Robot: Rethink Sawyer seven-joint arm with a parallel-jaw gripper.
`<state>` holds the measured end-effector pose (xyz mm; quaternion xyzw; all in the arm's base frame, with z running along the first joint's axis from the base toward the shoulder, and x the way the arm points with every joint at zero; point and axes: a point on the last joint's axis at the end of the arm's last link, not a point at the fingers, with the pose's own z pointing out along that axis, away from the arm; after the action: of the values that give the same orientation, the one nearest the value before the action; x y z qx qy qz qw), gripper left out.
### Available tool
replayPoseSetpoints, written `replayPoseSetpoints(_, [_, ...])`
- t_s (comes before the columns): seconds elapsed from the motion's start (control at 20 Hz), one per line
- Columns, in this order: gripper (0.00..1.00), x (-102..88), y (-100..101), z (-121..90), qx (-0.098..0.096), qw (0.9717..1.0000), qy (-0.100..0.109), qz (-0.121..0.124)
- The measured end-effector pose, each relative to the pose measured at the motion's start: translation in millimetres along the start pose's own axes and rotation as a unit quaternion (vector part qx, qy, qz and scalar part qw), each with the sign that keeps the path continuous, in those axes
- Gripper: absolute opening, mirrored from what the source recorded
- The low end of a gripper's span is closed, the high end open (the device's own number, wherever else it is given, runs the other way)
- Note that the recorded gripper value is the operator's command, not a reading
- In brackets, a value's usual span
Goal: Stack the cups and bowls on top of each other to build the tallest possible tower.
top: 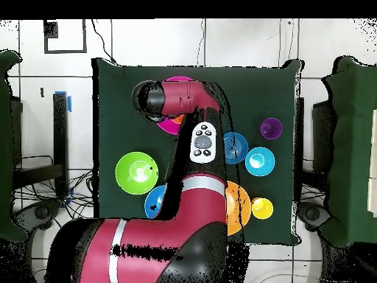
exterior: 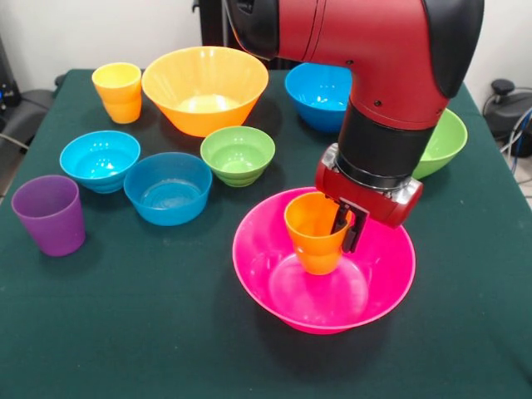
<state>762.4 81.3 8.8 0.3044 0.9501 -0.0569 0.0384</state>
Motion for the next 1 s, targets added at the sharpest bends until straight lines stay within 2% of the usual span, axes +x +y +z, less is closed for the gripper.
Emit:
replayPoseSetpoints(0.4, [0.00, -2.9, 3, -2, -0.003, 1.0000, -0.003, 0.001])
replayPoseSetpoints(1.0, [0.00, -34.9, 25, -7, -0.027, 0.9989, -0.037, 0.003])
